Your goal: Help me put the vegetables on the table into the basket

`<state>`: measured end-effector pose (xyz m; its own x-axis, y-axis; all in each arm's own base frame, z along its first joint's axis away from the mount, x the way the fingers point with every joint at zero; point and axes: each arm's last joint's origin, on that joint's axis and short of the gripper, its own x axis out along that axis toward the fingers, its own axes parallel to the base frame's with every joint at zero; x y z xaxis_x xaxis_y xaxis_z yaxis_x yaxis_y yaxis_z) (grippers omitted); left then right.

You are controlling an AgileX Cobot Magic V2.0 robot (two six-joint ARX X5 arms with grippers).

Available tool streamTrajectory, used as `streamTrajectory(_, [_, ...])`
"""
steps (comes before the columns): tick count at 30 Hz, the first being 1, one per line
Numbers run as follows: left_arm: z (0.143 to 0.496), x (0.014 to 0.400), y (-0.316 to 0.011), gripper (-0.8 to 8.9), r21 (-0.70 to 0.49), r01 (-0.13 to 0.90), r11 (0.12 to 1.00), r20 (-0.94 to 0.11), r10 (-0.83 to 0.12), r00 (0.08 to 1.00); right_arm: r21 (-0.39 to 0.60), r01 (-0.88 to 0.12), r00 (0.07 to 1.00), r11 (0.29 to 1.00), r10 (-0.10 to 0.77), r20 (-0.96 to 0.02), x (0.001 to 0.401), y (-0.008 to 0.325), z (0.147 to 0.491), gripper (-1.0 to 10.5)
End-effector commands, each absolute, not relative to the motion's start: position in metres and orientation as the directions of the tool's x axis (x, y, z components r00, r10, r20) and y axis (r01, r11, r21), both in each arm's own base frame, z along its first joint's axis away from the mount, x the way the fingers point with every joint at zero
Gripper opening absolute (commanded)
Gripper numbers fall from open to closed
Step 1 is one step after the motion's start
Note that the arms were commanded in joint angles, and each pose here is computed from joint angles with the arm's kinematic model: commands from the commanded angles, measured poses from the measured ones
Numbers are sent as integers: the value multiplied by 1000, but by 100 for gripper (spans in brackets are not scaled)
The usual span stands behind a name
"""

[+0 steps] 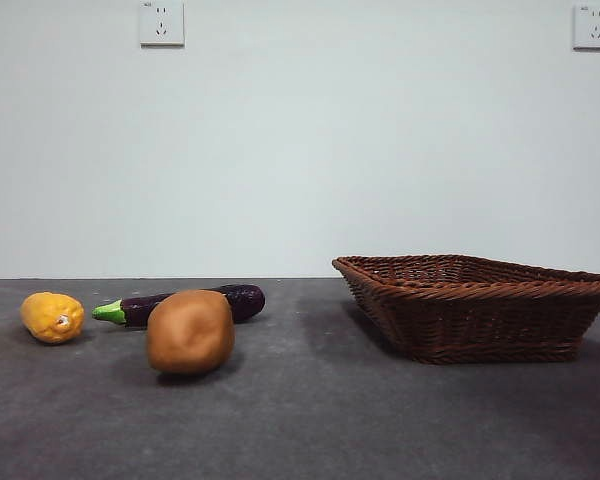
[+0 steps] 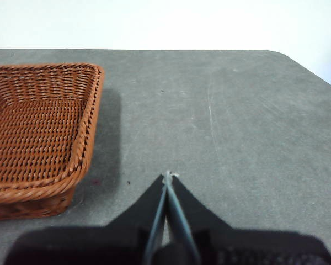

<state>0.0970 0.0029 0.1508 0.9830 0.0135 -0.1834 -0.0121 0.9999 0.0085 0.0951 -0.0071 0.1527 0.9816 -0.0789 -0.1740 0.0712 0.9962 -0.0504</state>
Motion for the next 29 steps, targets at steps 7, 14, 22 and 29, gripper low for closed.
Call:
streamTrajectory(7, [150, 98, 2, -4, -7, 6, 1000, -163, -7, 987, 202, 62, 984, 977, -26, -176, 96, -6, 150, 0])
streamTrajectory(14, [161, 97, -2, -4, -68, 126, 990, -121, -134, 984, 353, 8, 988, 936, 47, -147, 95, -3, 158, -4])
streamTrajectory(22, [215, 92, -2, -5, -91, 147, 985, -26, -150, 988, 364, -47, 997, 930, 66, -41, 88, -2, 201, -8])
streamTrajectory(29, [257, 105, -3, -5, -134, 195, 972, -57, -204, 977, 361, -101, 994, 927, 113, -12, 89, -1, 247, -8])
